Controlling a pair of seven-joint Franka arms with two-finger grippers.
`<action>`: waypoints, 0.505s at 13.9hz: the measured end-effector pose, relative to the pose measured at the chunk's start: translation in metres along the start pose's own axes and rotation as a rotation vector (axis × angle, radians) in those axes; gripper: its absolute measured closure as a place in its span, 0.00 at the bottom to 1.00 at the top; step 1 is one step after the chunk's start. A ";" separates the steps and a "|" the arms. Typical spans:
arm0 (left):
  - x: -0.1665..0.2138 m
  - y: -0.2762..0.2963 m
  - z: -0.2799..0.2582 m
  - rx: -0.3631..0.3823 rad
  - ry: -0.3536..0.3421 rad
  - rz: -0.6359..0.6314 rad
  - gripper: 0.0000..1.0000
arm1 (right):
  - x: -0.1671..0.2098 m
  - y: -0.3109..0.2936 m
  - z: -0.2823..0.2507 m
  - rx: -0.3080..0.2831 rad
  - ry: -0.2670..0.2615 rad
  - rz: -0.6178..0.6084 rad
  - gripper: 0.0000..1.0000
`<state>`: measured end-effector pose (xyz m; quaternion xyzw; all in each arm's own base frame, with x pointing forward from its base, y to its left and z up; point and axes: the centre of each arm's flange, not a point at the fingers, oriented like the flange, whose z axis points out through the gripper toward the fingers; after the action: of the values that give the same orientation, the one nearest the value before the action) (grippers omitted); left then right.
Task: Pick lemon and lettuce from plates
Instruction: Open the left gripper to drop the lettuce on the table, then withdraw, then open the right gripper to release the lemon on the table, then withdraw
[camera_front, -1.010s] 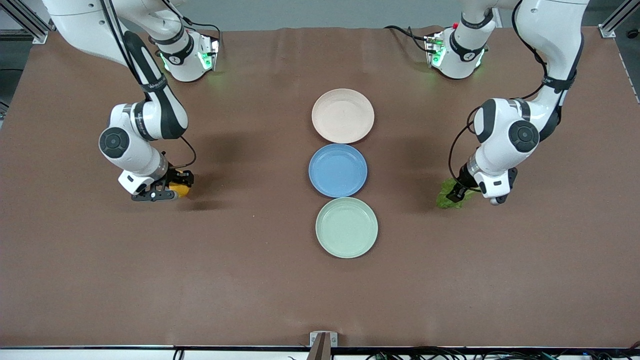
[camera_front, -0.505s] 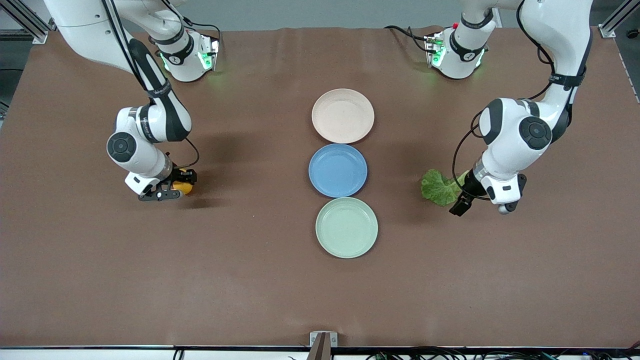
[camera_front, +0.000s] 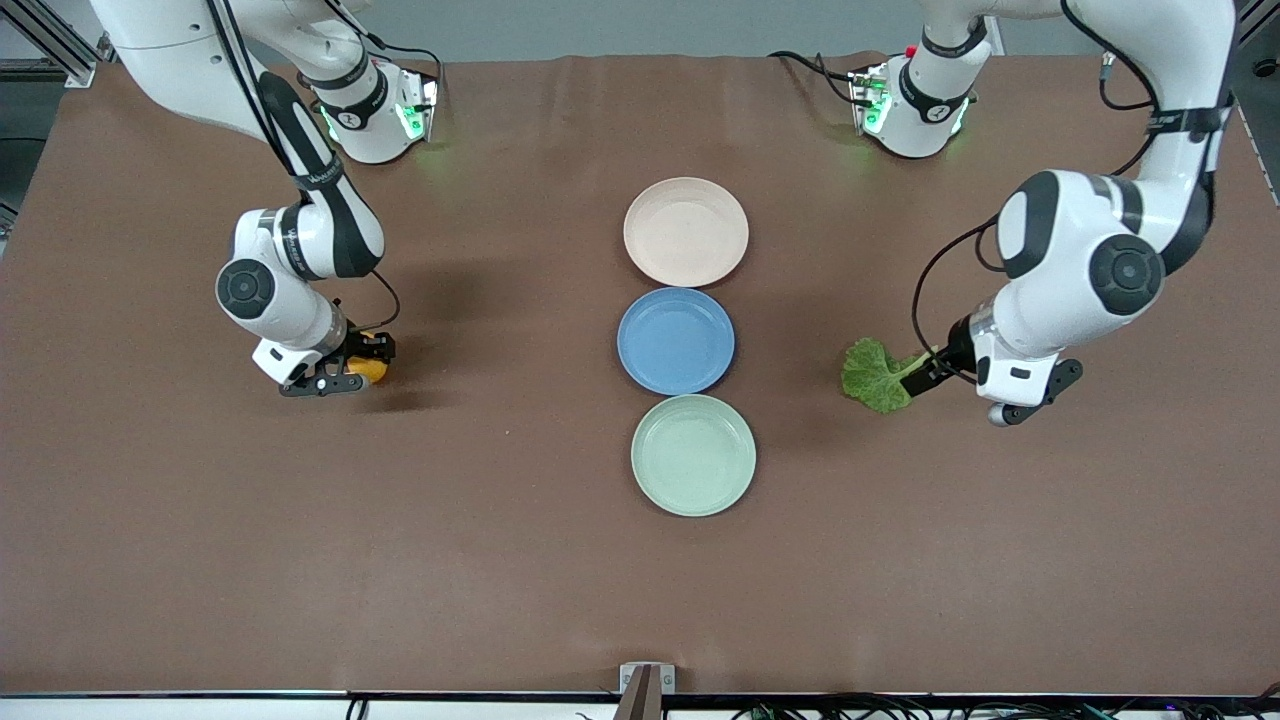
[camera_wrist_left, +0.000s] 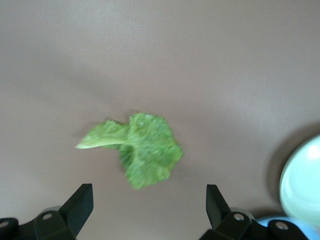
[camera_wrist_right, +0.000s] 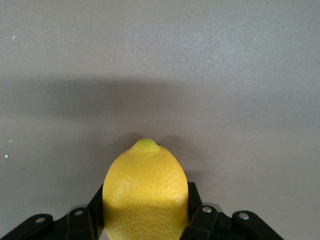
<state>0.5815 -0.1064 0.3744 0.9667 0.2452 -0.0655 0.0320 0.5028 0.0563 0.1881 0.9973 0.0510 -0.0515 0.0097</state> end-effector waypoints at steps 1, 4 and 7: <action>0.005 -0.011 -0.019 0.002 -0.011 0.060 0.00 | -0.003 0.000 0.003 0.000 -0.008 -0.001 0.22; 0.007 -0.051 -0.068 0.000 -0.031 0.164 0.00 | -0.003 0.000 0.003 0.000 -0.008 -0.002 0.00; -0.007 -0.071 -0.110 -0.014 -0.010 0.207 0.00 | 0.008 -0.001 -0.011 0.002 0.009 -0.003 0.00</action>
<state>0.5538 -0.0373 0.4819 0.9863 0.1442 -0.0649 0.0467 0.5119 0.0581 0.1980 0.9975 0.0526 -0.0468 0.0085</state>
